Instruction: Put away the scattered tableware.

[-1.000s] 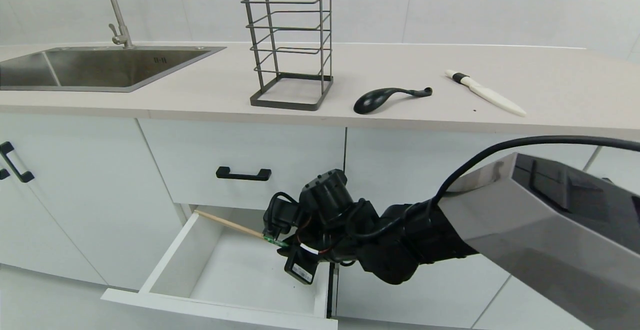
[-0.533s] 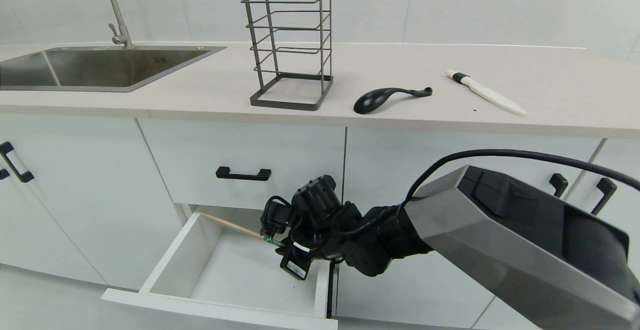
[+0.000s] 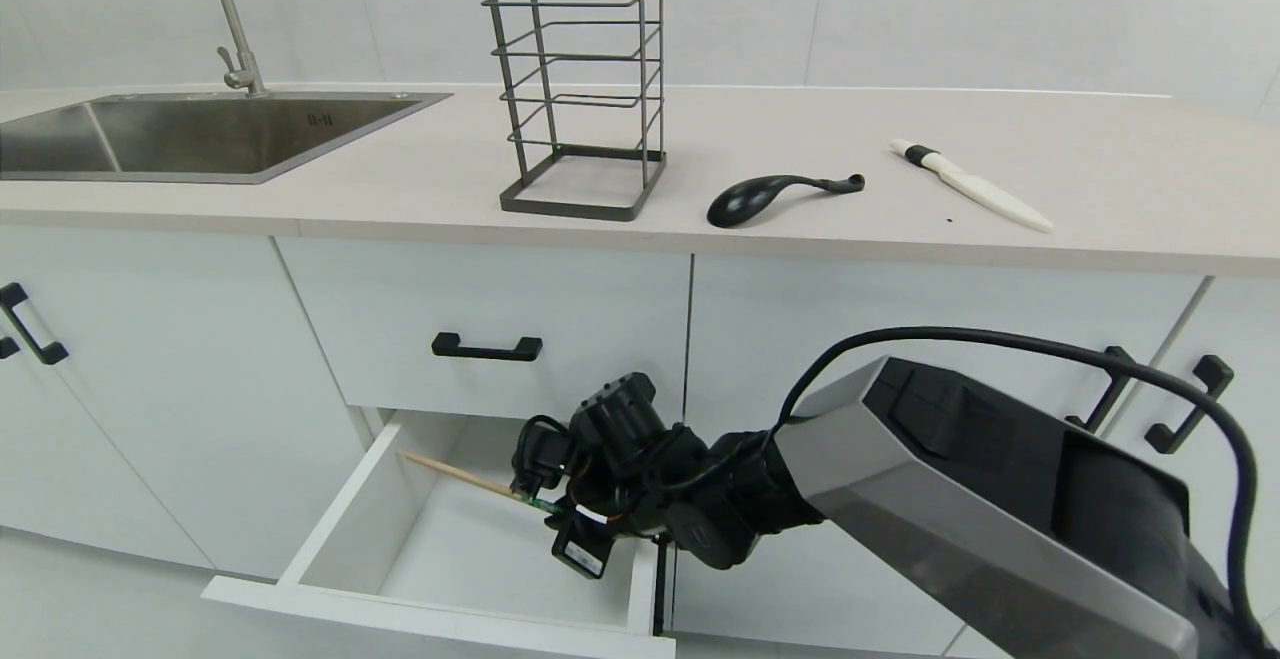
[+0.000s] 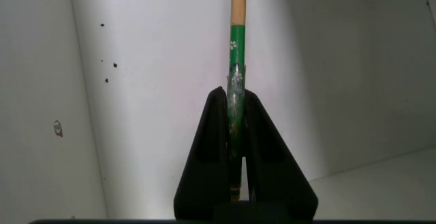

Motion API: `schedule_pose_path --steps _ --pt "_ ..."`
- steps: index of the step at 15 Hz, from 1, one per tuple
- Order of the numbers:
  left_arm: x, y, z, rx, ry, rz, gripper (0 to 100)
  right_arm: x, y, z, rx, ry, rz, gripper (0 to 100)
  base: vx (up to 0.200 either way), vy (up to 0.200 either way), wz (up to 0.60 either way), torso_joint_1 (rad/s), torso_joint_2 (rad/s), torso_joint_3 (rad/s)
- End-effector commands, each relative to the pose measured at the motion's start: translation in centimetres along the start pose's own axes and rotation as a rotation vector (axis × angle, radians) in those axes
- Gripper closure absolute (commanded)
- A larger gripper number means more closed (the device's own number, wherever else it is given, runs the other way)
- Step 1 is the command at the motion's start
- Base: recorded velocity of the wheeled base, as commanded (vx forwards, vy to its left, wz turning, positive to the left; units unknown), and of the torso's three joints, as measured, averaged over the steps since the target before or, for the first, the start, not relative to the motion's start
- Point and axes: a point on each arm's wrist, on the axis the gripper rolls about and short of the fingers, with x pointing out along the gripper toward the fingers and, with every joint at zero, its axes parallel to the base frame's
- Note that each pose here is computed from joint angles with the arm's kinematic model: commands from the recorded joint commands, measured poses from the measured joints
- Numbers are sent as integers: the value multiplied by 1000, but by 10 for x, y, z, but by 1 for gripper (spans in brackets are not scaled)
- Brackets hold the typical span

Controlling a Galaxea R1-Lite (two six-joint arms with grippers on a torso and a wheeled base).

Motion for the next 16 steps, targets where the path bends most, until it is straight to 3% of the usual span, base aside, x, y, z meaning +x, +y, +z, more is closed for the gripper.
schedule_pose_path --steps 1,10,11,16 --pt "0 0 0 -1 1 0 0 5 3 -4 -1 10 9 100 0 0 0 0 0 0" --pt "0 0 0 -1 1 0 0 23 16 -9 -11 40 41 100 0 0 0 0 0 0" --pt "0 0 0 -1 1 0 0 24 17 -10 -8 55 47 0 0 0 0 0 0 0" --pt "0 0 0 1 1 0 0 18 20 1 12 43 51 0 0 0 0 0 0 0"
